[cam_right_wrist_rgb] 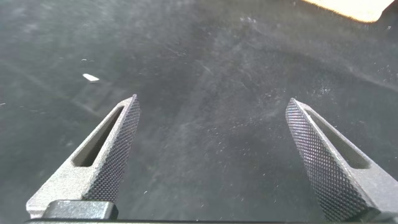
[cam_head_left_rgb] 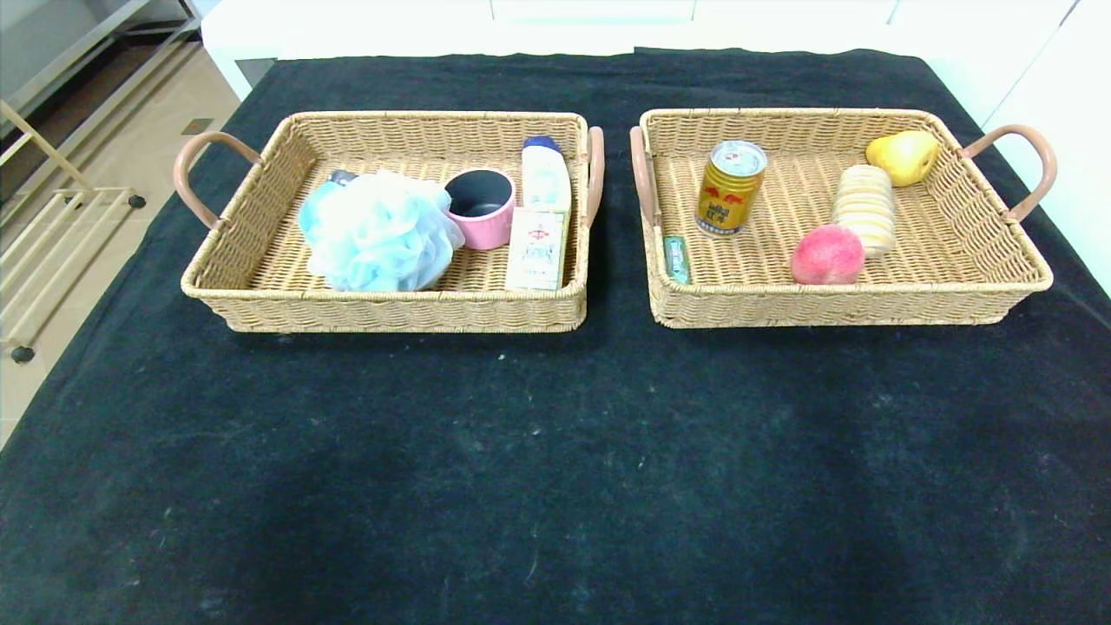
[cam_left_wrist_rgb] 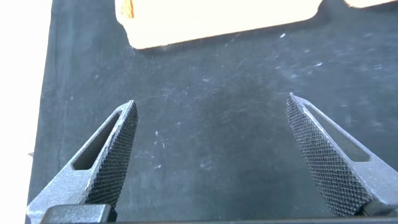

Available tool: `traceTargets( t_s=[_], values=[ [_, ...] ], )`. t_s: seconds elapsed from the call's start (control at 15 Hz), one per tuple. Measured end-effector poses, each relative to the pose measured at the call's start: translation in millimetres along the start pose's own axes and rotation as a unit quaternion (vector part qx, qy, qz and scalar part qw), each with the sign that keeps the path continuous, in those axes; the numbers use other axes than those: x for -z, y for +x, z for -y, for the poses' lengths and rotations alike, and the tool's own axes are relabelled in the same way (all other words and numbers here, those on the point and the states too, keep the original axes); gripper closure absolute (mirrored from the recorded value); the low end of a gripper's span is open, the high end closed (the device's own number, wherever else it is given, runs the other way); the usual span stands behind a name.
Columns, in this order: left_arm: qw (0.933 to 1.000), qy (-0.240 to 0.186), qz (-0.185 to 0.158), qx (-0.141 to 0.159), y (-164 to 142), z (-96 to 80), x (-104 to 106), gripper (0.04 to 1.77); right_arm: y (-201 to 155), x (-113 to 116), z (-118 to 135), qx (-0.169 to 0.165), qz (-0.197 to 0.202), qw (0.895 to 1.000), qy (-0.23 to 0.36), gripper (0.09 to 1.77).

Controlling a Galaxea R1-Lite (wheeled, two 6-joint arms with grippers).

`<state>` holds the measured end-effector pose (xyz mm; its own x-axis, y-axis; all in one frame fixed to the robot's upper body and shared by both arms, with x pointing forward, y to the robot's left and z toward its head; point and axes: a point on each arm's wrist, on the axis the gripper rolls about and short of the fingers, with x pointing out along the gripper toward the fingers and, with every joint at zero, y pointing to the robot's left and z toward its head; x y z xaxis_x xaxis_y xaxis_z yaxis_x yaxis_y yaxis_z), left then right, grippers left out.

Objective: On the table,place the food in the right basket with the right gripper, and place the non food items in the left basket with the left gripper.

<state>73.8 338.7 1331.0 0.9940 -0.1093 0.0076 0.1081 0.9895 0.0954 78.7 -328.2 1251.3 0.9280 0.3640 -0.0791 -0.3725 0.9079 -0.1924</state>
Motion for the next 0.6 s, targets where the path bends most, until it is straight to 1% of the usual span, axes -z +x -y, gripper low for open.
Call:
traceTargets(
  t_s=[0.13, 0.33, 0.47, 0.6],
  values=[
    [0.9999, -0.001, 0.015, 0.001, -12.8, 0.7, 3.6, 0.09, -8.7, 1.6, -3.7, 0.003, 0.023, 1.000, 0.003, 0.15],
    [0.9990, -0.002, 0.042, -0.018, -24.1, 0.9, 0.0, 0.09, -16.2, 1.5, -6.0, 0.017, 0.048, 0.999, 0.002, 0.15],
    [0.9978, 0.003, 0.053, -0.040, -28.9, 3.6, -4.5, 0.09, -18.1, 2.0, -6.9, 0.018, 0.053, 0.998, 0.000, 0.15],
    [0.9975, 0.010, 0.062, -0.032, -32.2, 8.7, -6.4, 0.09, -19.0, 3.8, -7.6, 0.019, 0.056, 0.998, -0.001, 0.15]
  ],
)
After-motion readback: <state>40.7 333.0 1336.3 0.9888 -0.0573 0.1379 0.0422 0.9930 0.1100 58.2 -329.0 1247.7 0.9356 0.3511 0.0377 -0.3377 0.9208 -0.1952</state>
